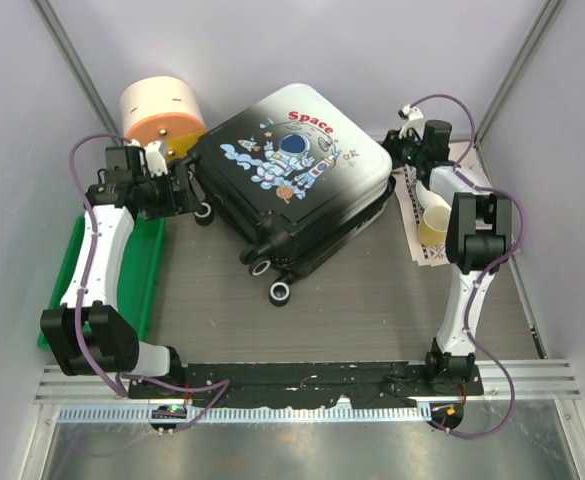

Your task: Open, take out, and arrange the luggage

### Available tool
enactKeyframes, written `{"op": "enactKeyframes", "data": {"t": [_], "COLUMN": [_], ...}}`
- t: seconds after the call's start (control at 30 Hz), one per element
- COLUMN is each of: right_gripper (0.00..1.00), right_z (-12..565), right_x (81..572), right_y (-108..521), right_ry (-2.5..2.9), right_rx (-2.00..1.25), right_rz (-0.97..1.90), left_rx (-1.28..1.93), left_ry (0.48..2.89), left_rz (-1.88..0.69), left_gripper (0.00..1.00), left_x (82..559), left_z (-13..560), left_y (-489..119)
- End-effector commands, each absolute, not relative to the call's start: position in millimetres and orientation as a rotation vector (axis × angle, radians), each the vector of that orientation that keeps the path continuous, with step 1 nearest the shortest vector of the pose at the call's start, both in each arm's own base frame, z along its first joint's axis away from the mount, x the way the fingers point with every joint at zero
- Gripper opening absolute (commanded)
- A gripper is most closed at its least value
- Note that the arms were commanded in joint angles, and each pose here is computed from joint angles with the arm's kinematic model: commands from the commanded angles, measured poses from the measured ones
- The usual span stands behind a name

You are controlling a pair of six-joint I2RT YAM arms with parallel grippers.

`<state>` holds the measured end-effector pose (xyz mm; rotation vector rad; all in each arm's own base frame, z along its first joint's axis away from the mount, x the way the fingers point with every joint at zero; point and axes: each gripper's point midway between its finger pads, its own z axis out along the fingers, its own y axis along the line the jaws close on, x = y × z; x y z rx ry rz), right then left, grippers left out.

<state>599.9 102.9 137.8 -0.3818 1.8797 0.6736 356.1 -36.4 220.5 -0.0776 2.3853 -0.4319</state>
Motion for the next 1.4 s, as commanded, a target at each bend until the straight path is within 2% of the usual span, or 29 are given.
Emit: {"op": "enactKeyframes", "data": {"t": [0.0, 0.13, 0.27, 0.4, 0.53, 0.7, 0.83, 0.93, 1.03, 1.1, 1.23, 1.3, 1.37], "right_gripper": [0.34, 0.32, 0.32, 0.33, 0.33, 0.33, 0.33, 0.33, 0.33, 0.34, 0.45, 0.54, 0.58], "right_z": [126, 128, 128, 146, 159, 148, 142, 141, 146, 151, 166, 175, 185], "right_x": [491, 430, 368, 349, 336, 299, 274, 267, 276, 280, 278, 275, 276], "right_y": [172, 186, 195, 194, 191, 186, 182, 182, 182, 179, 160, 143, 128], "right_ry": [1.957, 1.978, 2.004, 1.983, 1.971, 2.026, 2.025, 2.007, 1.994, 1.991, 2.004, 2.050, 2.057], "right_rx": [-0.612, -0.671, -0.662, -0.590, -0.615, -0.627, -0.683, -0.686, -0.670, -0.684, -0.736, -0.703, -0.734], "right_rz": [0.993, 1.056, 1.111, 1.117, 1.090, 1.116, 1.104, 1.094, 1.061, 1.026, 0.943, 0.899, 0.826], "left_rx": [-0.063, 0.023, 0.149, 0.340, 0.382, 0.526, 0.628, 0.592, 0.528, 0.539, 0.683, 0.775, 0.819], "left_ry": [2.343, 2.418, 2.465, 2.488, 2.474, 2.413, 2.408, 2.416, 2.370, 2.328, 2.306, 2.322, 2.337], "left_rz": [-0.486, -0.509, -0.577, -0.641, -0.621, -0.703, -0.731, -0.694, -0.647, -0.605, -0.528, -0.497, -0.508], "left_gripper": [0.83, 0.84, 0.80, 0.77, 0.77, 0.79, 0.75, 0.71, 0.74, 0.78, 0.86, 0.87, 0.88], "left_x": [356, 362, 371, 372, 386, 384, 388, 405, 416, 412, 373, 340, 305], "left_z": [227, 214, 204, 199, 202, 213, 199, 196, 221, 249, 295, 306, 309], "left_y": [-45, -55, -75, -112, -112, -125, -148, -145, -122, -102, -71, -57, -51]}}
